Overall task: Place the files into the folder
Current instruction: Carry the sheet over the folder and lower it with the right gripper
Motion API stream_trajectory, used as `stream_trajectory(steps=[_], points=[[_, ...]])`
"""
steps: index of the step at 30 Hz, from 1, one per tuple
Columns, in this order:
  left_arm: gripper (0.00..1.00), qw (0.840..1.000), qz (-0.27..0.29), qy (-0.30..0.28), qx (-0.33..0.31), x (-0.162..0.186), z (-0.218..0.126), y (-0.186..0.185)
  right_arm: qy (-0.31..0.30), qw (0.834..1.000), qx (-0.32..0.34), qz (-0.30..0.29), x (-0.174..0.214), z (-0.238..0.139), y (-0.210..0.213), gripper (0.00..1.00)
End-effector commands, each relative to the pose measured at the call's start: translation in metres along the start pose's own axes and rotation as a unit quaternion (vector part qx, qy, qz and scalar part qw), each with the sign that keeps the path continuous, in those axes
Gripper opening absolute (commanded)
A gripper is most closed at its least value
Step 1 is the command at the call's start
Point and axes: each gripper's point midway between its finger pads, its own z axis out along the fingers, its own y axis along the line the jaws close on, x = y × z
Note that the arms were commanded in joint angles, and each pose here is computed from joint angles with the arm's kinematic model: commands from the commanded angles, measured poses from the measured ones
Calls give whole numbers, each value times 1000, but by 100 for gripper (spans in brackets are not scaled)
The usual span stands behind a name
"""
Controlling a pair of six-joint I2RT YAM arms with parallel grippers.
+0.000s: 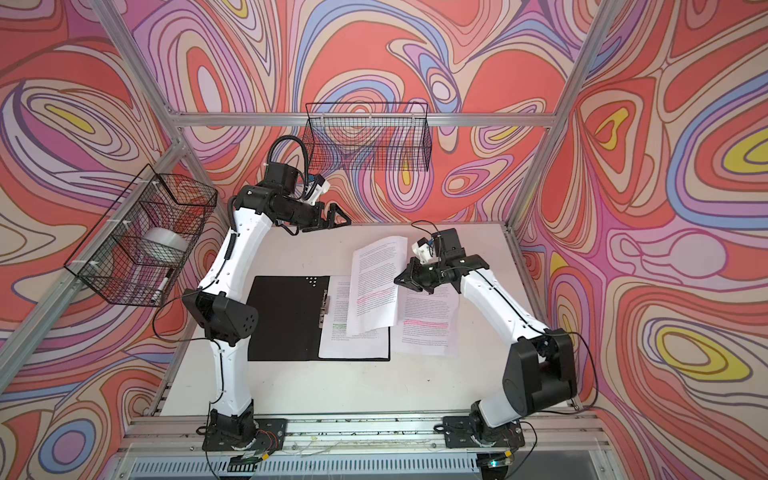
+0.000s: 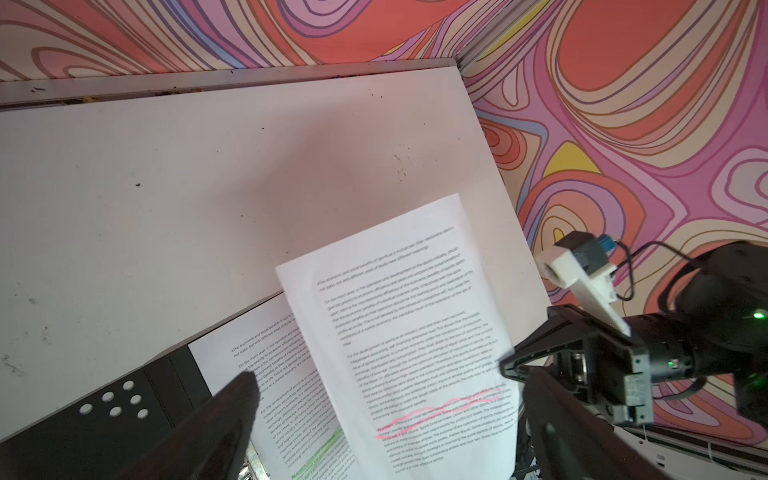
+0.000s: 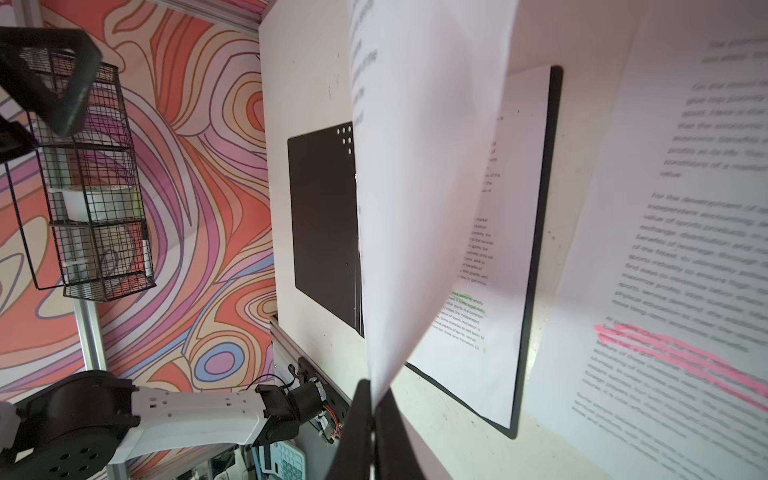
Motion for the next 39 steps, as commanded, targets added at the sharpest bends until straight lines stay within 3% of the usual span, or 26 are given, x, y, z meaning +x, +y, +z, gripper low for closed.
stream_trajectory(steps=[1,10,31,39], points=[[100,1000,1,-2,6,3,-15,-8,0,1000,-21,8,1,27,4,0],[100,1000,-1,0,7,5,-15,-8,43,998,38,34,25,83,-30,0],[100,999,-18,11,24,9,-6,-7,59,989,126,60,43,119,-69,4],[100,999,-18,12,31,9,-6,-9,63,984,159,40,44,117,-69,24]])
